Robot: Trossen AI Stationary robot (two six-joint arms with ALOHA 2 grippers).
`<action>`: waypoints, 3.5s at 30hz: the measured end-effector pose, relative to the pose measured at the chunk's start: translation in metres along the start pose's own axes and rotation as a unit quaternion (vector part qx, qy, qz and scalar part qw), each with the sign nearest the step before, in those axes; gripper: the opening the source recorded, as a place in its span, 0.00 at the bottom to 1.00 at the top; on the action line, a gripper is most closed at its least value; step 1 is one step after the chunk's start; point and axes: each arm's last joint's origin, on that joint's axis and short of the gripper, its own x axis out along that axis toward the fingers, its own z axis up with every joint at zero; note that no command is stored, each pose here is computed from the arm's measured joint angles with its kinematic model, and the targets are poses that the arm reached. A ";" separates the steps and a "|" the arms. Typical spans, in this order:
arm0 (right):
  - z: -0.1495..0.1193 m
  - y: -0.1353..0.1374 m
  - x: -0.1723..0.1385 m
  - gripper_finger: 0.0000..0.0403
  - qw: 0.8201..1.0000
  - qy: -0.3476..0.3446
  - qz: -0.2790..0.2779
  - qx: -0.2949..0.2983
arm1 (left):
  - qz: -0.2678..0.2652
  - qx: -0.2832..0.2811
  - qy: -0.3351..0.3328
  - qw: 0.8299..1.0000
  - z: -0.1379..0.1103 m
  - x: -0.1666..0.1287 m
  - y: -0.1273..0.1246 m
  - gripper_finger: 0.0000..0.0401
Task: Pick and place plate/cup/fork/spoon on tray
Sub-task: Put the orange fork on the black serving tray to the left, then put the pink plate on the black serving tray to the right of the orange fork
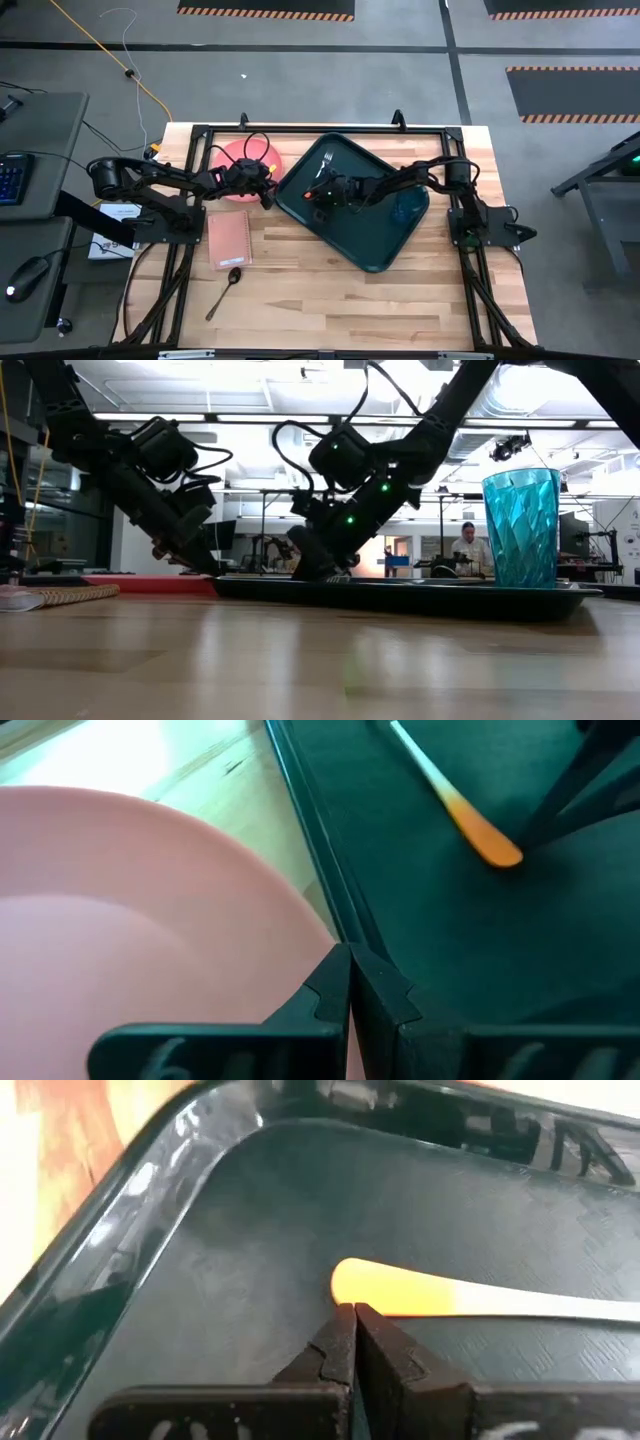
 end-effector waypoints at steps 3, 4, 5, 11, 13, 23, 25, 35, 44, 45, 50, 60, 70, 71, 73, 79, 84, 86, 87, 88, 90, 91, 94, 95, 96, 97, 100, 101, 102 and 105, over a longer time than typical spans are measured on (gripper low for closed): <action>-0.003 -0.001 0.008 0.00 1.000 -0.013 0.002 0.003 | -0.003 0.000 -0.001 1.000 0.000 0.000 0.000 0.00; -0.004 -0.001 0.011 0.00 1.000 -0.018 0.002 0.005 | -0.002 0.000 -0.001 1.000 0.000 0.000 0.000 0.00; -0.005 -0.001 0.013 0.00 1.000 -0.021 0.002 0.006 | -0.001 -0.001 -0.002 1.000 0.000 0.000 0.000 0.00; -0.003 -0.001 0.014 0.00 0.999 -0.038 0.006 0.008 | -0.011 0.000 0.001 1.000 0.000 0.000 -0.001 0.00; -0.002 -0.001 0.014 0.00 0.999 -0.045 0.009 0.008 | -0.010 0.000 0.001 1.000 0.000 0.000 -0.001 0.00; 0.023 -0.004 -0.016 0.00 0.998 -0.057 0.008 -0.022 | -0.011 0.016 -0.014 1.000 0.004 -0.003 -0.001 0.00; 0.031 -0.006 -0.031 0.00 0.998 -0.054 -0.011 -0.037 | -0.011 0.021 -0.020 1.000 0.006 -0.008 -0.001 0.00; 0.032 -0.017 -0.098 0.00 0.995 -0.057 -0.067 -0.055 | 0.052 0.024 -0.054 0.997 0.016 -0.053 0.001 0.00; -0.020 -0.029 -0.139 0.00 0.986 -0.138 -0.086 0.038 | 0.030 0.010 -0.057 0.998 0.011 -0.074 -0.010 0.16; -0.024 -0.030 -0.142 0.00 0.985 -0.146 -0.085 0.045 | 0.021 0.014 -0.048 0.999 0.009 -0.074 -0.011 0.19; -0.026 -0.032 -0.153 0.00 0.978 -0.184 -0.081 0.057 | 0.010 0.051 0.049 0.997 0.006 -0.080 -0.019 0.38; -0.021 -0.031 -0.153 0.00 0.976 -0.193 -0.077 0.059 | 0.080 0.174 0.163 0.968 -0.009 -0.060 -0.025 0.58; -0.021 -0.031 -0.153 0.00 0.977 -0.193 -0.076 0.058 | 0.166 0.217 0.172 0.946 -0.015 -0.035 -0.025 0.56; -0.021 -0.031 -0.153 0.00 0.977 -0.193 -0.076 0.058 | 0.172 0.224 0.177 0.943 -0.017 -0.033 -0.025 0.56; -0.021 -0.031 -0.153 0.00 0.977 -0.193 -0.076 0.058 | 0.194 0.231 0.181 0.936 -0.018 -0.031 -0.023 0.56; -0.021 -0.031 -0.153 0.00 0.976 -0.193 -0.076 0.058 | 0.244 0.221 0.175 0.928 -0.019 -0.021 -0.018 0.50; -0.021 -0.031 -0.153 0.00 0.977 -0.193 -0.077 0.054 | 0.286 0.244 0.141 0.916 -0.013 -0.018 -0.017 0.17; -0.021 -0.031 -0.153 0.00 0.977 -0.193 -0.077 0.054 | 0.295 0.251 0.134 0.912 -0.008 -0.019 -0.018 0.05; -0.021 -0.031 -0.153 0.00 0.977 -0.193 -0.077 0.054 | 0.297 0.249 0.128 0.913 -0.003 -0.021 -0.019 0.04; -0.021 -0.031 -0.153 0.00 0.977 -0.193 -0.077 0.054 | 0.298 0.249 0.122 0.913 0.001 -0.023 -0.020 0.04; -0.021 -0.031 -0.153 0.00 0.977 -0.193 -0.077 0.054 | 0.294 0.255 0.117 0.914 0.011 -0.029 -0.027 0.03; -0.021 -0.031 -0.153 0.00 0.977 -0.193 -0.076 0.054 | 0.292 0.259 0.113 0.914 0.018 -0.034 -0.030 0.02; -0.021 -0.031 -0.153 0.00 0.977 -0.193 -0.077 0.051 | 0.279 0.264 0.079 0.920 0.041 -0.052 -0.046 0.01; -0.020 -0.031 -0.153 0.00 0.977 -0.194 -0.078 0.050 | 0.270 0.271 0.067 0.922 0.048 -0.059 -0.052 0.01; -0.020 -0.031 -0.153 0.00 0.976 -0.196 -0.079 0.050 | 0.259 0.278 0.051 0.924 0.055 -0.065 -0.059 0.01; -0.019 -0.031 -0.154 0.00 0.975 -0.199 -0.082 0.051 | 0.245 0.283 0.031 0.927 0.062 -0.072 -0.067 0.01; -0.017 -0.031 -0.155 0.00 0.973 -0.210 -0.085 0.054 | 0.218 0.323 -0.018 0.921 0.075 -0.090 -0.090 0.00; -0.016 -0.031 -0.156 0.00 0.971 -0.217 -0.085 0.056 | 0.214 0.346 -0.030 0.913 0.075 -0.094 -0.098 0.00; -0.014 -0.031 -0.157 0.00 0.969 -0.225 -0.084 0.058 | 0.210 0.374 -0.042 0.902 0.074 -0.097 -0.106 0.00; -0.008 -0.032 -0.168 0.00 0.963 -0.249 -0.080 0.063 | 0.194 0.466 -0.067 0.861 0.068 -0.104 -0.130 0.00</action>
